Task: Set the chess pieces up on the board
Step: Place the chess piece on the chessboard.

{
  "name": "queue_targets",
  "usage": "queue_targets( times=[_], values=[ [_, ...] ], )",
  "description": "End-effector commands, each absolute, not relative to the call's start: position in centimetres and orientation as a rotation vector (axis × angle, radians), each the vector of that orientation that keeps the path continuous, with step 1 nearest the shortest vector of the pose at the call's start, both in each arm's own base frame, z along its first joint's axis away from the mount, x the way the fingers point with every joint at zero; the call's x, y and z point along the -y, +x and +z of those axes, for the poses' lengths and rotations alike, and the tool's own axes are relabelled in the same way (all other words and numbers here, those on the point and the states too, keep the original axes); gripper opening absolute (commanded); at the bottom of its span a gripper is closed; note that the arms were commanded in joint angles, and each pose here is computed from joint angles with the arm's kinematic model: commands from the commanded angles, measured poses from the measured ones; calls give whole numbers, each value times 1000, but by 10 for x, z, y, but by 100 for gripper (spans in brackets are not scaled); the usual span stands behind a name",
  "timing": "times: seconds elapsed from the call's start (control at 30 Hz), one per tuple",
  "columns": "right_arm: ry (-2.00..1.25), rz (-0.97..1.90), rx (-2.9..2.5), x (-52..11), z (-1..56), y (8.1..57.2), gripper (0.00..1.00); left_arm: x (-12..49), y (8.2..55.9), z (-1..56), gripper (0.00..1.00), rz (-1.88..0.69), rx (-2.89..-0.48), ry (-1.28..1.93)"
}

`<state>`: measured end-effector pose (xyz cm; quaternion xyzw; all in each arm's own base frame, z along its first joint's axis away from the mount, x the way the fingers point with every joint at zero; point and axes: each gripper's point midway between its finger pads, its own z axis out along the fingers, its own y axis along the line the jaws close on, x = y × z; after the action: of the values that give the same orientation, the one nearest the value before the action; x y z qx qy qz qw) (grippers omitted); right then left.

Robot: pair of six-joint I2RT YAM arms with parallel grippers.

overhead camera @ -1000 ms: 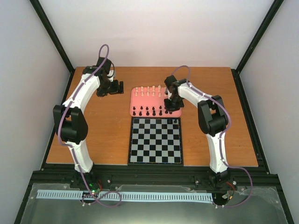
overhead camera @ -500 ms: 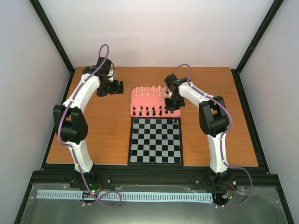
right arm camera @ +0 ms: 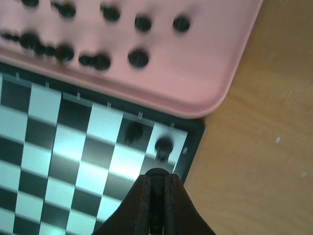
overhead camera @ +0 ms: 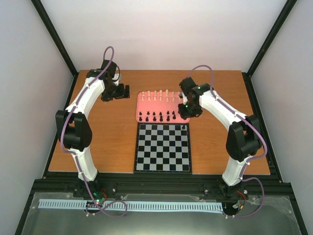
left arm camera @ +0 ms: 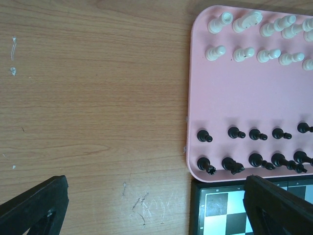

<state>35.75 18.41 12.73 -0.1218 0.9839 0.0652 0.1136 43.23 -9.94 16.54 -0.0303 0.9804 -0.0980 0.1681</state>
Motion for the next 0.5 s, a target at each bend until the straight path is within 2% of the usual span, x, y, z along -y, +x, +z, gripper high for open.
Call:
queue_targets(
  times=[0.0, 0.2, 0.47],
  values=[
    [-373, 222, -2940, -189, 117, 315, 3, 102, 434, 180, 100, -303, -2754, -99],
    [-376, 246, -2953, -192, 99, 291, 3, 105, 431, 182, 100, -332, -2748, -102],
    [-339, 187, -2916, -188, 77, 303, 3, 101, 427, 187, 100, -310, -2735, -101]
  ],
)
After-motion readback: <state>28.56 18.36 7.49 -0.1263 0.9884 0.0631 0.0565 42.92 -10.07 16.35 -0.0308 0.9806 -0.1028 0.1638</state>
